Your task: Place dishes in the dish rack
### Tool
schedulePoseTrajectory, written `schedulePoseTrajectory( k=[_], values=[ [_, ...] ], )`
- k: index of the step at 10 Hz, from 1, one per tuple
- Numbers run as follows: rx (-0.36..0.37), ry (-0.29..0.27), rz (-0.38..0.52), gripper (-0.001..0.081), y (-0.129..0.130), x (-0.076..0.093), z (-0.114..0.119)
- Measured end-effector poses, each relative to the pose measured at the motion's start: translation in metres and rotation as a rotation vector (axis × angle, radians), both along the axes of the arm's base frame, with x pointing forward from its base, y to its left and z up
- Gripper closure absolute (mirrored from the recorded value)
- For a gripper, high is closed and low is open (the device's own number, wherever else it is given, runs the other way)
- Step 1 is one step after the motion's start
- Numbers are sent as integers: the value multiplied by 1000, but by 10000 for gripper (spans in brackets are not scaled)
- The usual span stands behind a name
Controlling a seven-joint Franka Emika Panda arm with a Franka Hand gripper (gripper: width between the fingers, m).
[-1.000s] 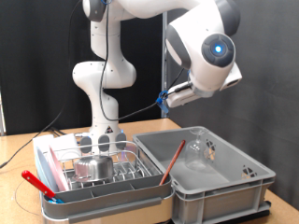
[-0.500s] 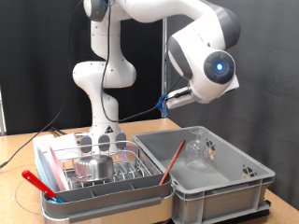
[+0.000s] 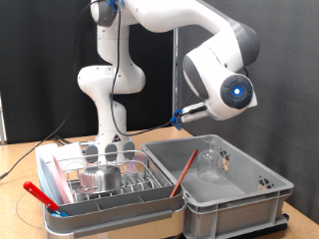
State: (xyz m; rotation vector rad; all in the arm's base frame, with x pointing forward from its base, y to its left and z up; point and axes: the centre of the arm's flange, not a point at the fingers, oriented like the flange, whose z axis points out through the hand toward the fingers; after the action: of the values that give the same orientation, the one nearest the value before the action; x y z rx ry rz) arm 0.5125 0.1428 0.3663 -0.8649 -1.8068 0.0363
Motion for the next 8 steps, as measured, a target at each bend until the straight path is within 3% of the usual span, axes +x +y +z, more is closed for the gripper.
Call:
schedulePoseTrajectory(
  k=[1,3,5,8],
  values=[
    [-1,0,1,0,0,0,0],
    [-11,18,86,0,-1,-8,-5],
    [-26,76,152,0,13,-17,-24],
    [-64,127,172,0,30,-21,-60]
  ],
)
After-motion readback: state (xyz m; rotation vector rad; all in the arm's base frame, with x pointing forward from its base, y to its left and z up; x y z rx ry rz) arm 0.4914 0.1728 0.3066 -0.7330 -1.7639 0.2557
